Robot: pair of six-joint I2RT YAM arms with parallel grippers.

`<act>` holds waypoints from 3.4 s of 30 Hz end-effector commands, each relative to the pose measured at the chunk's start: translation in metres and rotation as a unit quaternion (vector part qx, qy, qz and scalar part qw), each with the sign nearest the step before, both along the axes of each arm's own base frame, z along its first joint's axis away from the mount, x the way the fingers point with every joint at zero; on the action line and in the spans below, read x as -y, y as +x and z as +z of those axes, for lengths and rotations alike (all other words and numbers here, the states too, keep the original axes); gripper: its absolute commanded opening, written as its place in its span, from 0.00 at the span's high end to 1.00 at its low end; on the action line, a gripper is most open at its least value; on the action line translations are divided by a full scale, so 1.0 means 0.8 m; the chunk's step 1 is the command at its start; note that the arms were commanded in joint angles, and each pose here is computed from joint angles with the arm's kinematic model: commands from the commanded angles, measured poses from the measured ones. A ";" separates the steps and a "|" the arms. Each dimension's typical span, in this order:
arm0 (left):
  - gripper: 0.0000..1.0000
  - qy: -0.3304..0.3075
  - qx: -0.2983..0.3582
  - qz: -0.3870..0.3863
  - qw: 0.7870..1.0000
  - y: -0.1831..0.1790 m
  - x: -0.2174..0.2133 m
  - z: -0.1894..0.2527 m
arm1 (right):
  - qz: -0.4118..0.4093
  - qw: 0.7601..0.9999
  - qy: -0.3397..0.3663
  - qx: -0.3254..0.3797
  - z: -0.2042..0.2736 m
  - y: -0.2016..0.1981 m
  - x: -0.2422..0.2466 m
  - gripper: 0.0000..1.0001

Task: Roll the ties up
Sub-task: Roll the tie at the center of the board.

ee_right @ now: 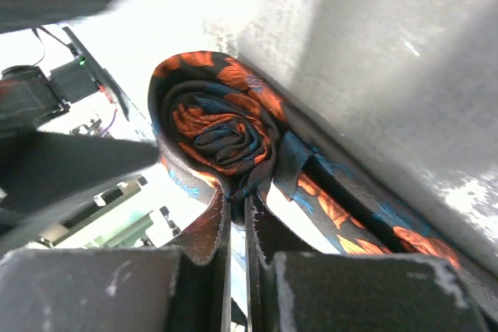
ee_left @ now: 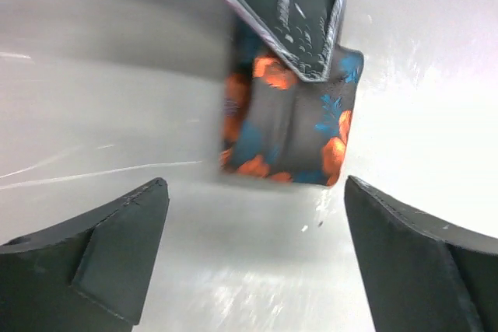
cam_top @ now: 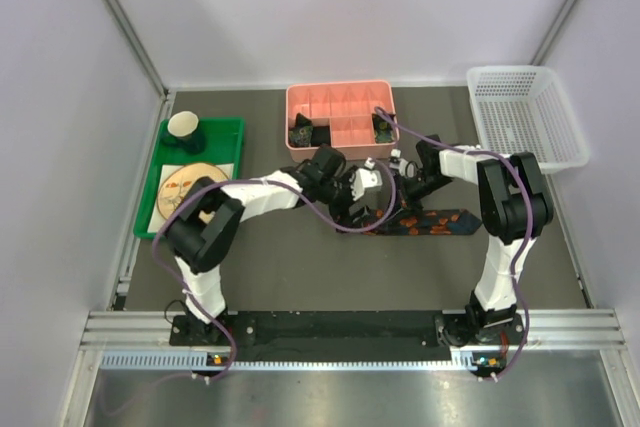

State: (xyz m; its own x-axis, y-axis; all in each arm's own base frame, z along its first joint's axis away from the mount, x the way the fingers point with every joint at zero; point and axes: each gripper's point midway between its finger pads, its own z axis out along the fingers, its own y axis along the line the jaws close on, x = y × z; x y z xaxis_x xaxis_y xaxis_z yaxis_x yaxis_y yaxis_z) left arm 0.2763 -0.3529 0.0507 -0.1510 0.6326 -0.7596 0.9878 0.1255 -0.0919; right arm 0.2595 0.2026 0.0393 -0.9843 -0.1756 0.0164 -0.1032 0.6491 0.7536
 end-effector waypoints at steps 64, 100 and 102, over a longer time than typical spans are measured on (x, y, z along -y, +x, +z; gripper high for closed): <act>0.81 0.181 0.010 -0.075 0.981 -0.031 -0.019 -0.055 | -0.033 0.997 0.075 0.005 0.035 0.011 -0.006 0.55; 0.25 -0.127 0.046 -0.014 0.991 0.000 0.036 0.029 | -0.033 0.989 -0.140 0.036 -0.067 0.023 0.036 1.00; 0.23 -0.144 0.060 -0.011 0.988 0.006 0.042 0.034 | -0.036 0.987 -0.155 0.037 -0.071 0.024 0.041 1.00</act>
State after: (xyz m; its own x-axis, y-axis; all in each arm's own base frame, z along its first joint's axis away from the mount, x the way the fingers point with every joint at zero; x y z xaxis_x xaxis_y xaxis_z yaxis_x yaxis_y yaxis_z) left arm 0.2695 -0.3587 0.0332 -0.1504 0.5524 -0.8199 0.9872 0.1285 -0.0945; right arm 0.2623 0.2084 0.0296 -0.9893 -0.1229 0.0780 -0.0263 0.6782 0.7344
